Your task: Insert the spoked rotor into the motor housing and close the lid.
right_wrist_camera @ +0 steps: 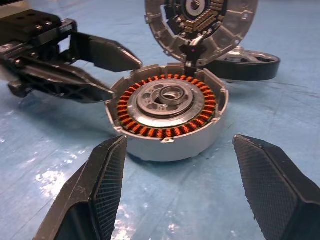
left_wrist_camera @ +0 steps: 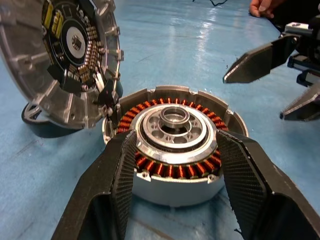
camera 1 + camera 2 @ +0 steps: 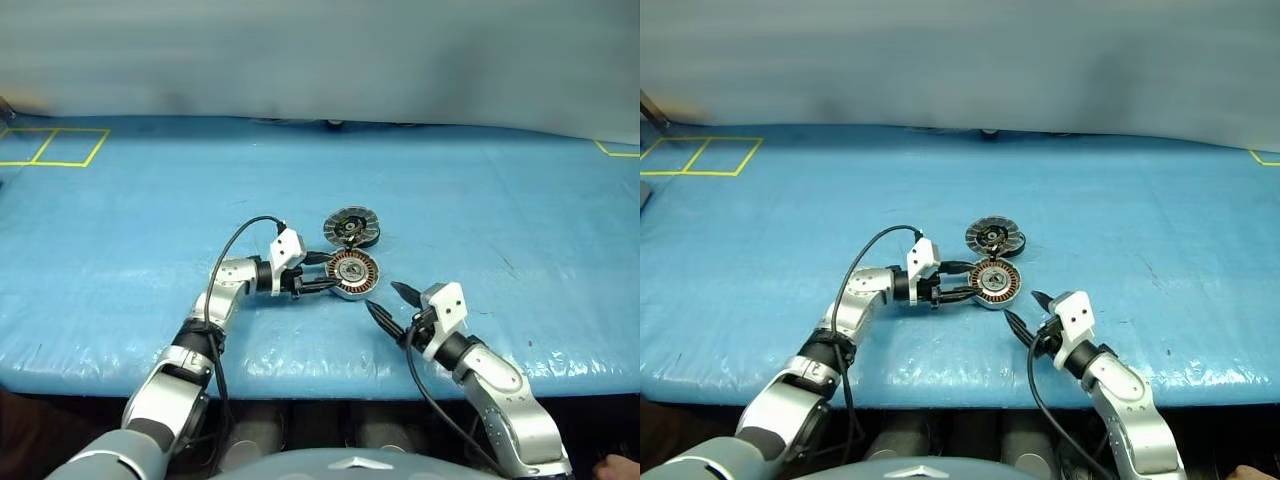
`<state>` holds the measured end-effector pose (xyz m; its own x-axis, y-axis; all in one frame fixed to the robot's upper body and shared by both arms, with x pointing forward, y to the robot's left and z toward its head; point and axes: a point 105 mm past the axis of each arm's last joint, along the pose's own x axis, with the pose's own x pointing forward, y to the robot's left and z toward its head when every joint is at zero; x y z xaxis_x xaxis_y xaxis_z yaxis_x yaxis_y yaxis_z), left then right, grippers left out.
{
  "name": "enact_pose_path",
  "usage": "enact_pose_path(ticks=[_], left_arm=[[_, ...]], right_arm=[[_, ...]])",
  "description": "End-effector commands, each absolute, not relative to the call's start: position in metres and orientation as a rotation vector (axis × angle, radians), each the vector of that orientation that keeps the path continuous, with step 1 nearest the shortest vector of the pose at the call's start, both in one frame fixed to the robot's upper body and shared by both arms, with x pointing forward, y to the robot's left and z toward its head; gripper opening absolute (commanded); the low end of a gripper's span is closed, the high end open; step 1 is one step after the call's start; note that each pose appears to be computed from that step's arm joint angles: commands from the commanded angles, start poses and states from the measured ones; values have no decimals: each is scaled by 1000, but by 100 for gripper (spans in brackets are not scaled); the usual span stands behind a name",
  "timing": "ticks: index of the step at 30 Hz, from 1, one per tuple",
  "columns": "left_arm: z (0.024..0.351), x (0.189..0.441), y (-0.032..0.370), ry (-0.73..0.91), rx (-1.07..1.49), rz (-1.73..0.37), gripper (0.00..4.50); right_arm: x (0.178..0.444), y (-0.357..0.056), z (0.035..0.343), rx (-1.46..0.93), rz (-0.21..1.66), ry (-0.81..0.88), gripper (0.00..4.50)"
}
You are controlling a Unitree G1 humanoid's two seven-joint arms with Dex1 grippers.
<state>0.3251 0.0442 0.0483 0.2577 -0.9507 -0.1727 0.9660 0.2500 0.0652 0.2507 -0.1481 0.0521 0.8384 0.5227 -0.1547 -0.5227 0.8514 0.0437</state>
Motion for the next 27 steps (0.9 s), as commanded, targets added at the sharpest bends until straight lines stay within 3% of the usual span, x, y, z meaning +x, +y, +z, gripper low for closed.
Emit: enact_pose_path(ticks=[1, 10, 27], left_arm=[[56, 324, 48, 49, 202, -1295, 266], [57, 314, 56, -49, 164, -1305, 266], [47, 308, 65, -83, 130, -1258, 266]], right_arm=[[267, -157, 62, -10, 476, 144, 353], [298, -134, 71, -57, 528, 147, 353], [297, -111, 64, -91, 612, 187, 353]])
